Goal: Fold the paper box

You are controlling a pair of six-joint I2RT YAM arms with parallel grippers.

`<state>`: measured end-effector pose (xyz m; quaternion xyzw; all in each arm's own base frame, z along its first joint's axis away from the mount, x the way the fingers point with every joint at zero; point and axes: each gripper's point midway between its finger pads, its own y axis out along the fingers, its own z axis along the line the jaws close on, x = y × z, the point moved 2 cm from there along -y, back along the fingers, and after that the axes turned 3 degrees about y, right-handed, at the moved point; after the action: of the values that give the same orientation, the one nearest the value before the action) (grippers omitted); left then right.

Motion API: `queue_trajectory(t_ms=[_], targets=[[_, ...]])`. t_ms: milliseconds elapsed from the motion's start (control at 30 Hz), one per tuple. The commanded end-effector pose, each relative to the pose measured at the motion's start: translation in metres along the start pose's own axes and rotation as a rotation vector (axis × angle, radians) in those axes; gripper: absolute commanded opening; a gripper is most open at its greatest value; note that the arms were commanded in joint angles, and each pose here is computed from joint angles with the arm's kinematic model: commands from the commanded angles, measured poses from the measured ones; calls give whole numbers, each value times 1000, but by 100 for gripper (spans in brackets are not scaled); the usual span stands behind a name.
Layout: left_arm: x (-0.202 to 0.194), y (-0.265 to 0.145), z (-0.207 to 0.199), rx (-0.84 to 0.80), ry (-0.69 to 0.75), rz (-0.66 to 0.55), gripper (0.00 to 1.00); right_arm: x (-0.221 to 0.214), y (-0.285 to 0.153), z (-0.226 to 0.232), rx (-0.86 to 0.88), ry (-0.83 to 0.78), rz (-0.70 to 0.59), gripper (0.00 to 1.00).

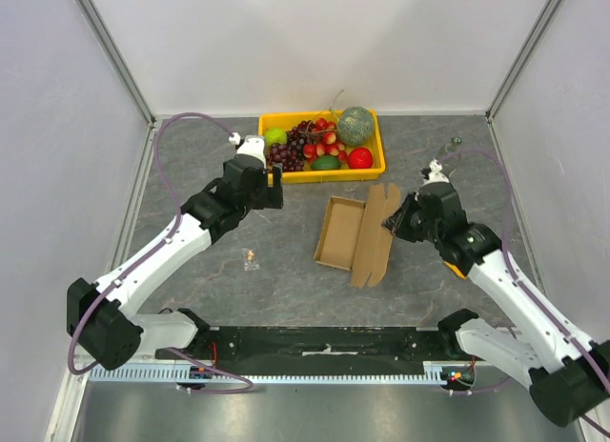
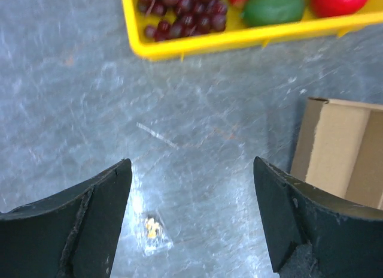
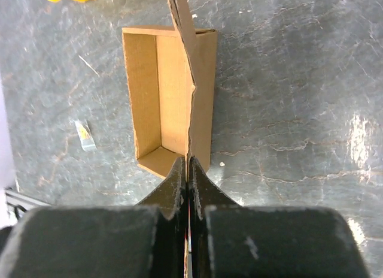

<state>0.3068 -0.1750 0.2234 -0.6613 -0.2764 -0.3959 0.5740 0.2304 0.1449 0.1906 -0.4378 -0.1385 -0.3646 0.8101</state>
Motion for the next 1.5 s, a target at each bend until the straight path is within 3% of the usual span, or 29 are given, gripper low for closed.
queue_trajectory(t_ms=[0,133,333,633,1100,1467], targets=[[-74,12,16,81,-106,253,88,-5,0,3,-11,-187,155,0],[-117,19,23,162,-193,390,93,-10,2,8,18,-242,239,0],[-163,16,23,183,-257,489,97,-12,0,8,26,-271,261,0],[-181,14,30,252,-236,485,96,-20,8,5,32,-288,306,0],[-190,21,49,396,-235,404,81,-24,11,6,51,-295,326,0],[-205,34,43,369,-230,425,72,-26,11,6,60,-291,335,0]])
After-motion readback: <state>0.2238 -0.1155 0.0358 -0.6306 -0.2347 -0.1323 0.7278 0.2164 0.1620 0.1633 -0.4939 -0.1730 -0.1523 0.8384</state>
